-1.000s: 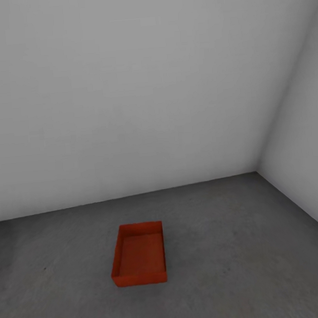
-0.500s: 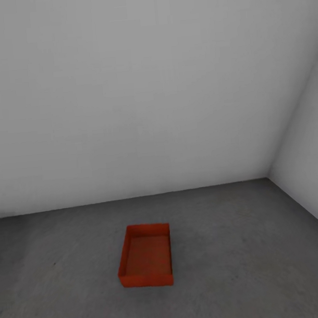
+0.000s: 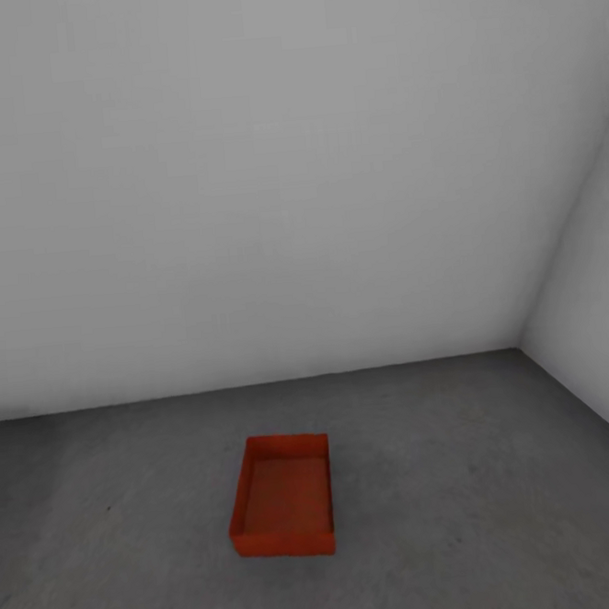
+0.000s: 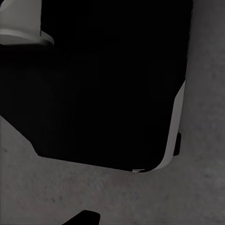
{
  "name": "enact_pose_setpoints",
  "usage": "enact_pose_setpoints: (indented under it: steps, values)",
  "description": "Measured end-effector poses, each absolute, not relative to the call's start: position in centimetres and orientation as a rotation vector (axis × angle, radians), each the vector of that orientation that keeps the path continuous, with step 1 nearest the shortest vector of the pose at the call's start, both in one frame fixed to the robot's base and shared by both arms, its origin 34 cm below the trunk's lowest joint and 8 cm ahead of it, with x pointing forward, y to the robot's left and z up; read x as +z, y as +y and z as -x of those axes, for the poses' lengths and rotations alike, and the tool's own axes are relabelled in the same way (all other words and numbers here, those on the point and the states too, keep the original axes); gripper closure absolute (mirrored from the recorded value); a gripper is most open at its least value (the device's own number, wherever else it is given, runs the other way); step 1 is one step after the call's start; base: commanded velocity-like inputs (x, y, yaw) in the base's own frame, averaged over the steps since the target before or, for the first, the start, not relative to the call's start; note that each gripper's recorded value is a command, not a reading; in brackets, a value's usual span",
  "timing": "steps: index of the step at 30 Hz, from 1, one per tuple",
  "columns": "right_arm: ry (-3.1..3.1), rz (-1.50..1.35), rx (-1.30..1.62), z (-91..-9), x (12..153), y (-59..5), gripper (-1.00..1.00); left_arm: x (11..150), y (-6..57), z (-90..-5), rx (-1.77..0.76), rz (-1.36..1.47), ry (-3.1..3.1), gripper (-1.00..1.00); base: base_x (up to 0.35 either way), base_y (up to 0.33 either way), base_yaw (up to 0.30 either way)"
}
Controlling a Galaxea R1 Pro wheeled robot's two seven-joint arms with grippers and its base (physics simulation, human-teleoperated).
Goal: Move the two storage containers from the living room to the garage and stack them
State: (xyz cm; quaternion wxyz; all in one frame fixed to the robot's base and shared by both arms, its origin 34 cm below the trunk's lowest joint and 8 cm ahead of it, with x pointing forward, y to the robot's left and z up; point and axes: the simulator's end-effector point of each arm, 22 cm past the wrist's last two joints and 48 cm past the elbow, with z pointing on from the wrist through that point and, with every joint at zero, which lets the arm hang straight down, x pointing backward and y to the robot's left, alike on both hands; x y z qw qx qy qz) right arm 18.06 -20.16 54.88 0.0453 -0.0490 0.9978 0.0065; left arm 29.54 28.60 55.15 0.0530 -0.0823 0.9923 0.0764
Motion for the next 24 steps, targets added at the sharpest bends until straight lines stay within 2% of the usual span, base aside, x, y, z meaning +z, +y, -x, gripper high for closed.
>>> enact_pose_setpoints:
  steps: [6, 24]
  values:
    - [3.038, 0.160, 0.021, -18.4, 54.9, -20.1, -1.00, 55.3, 28.6, -29.9, 0.230, 0.251, 3.008, -1.00, 0.000, 0.000, -0.115]
    - [3.012, 0.165, -0.021, -19.4, 55.0, -21.5, -1.00, 55.7, 28.6, -30.8, 0.226, 0.252, 2.985, -1.00, 0.000, 0.000, -0.195]
